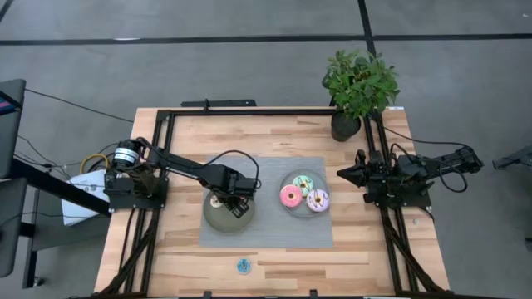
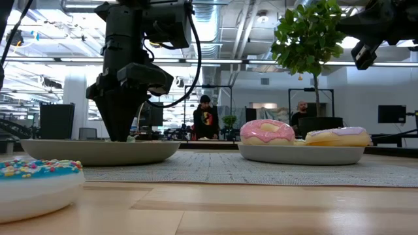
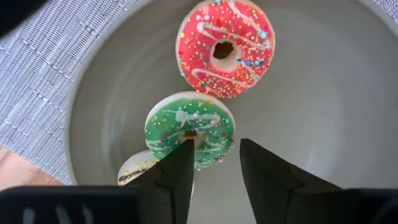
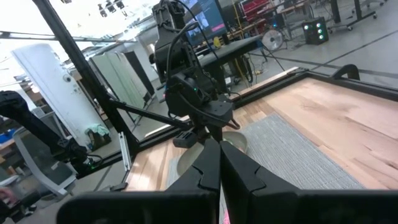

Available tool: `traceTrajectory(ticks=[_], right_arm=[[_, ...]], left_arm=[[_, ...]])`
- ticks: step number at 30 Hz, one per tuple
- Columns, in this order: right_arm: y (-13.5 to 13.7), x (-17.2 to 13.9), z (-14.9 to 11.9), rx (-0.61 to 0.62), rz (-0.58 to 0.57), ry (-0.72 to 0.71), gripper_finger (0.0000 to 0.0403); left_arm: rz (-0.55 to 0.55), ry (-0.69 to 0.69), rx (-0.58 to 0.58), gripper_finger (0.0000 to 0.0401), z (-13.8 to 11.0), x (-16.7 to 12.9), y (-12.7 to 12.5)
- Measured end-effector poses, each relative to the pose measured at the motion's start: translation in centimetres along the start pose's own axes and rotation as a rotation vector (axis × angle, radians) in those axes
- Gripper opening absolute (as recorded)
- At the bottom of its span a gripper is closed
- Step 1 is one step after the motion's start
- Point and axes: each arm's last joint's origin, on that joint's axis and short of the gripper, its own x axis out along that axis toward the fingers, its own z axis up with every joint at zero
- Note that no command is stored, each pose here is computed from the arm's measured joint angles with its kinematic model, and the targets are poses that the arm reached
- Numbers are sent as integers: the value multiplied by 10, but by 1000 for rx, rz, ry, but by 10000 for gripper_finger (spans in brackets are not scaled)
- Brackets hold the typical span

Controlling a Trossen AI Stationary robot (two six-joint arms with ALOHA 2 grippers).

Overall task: Pick & Place donuts
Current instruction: Adjust the small green donut on the brown plate, then put the small blue donut on the brown plate

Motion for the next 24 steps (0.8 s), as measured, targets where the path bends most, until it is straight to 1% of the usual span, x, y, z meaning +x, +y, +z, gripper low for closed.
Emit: traceTrajectory(ticks=[5, 9, 12, 16, 20, 24], right_arm=[[0, 0, 0, 0, 0, 0, 0], [0, 0, 0, 0, 0, 0, 0], [0, 0, 0, 0, 0, 0, 0], [0, 0, 0, 0, 0, 1, 0], [0, 0, 0, 0, 0, 1, 0], [0, 0, 0, -1, -1, 5, 0]], left_arm=[[-2, 2, 0, 128, 0, 0, 0], [12, 1, -2, 128, 3, -9, -1], [32, -10, -5, 128, 8, -24, -4], [30, -11, 4, 128, 11, -48, -12], [-24, -47, 41, 128, 8, -72, -28], [-71, -82, 76, 128, -1, -87, -44]])
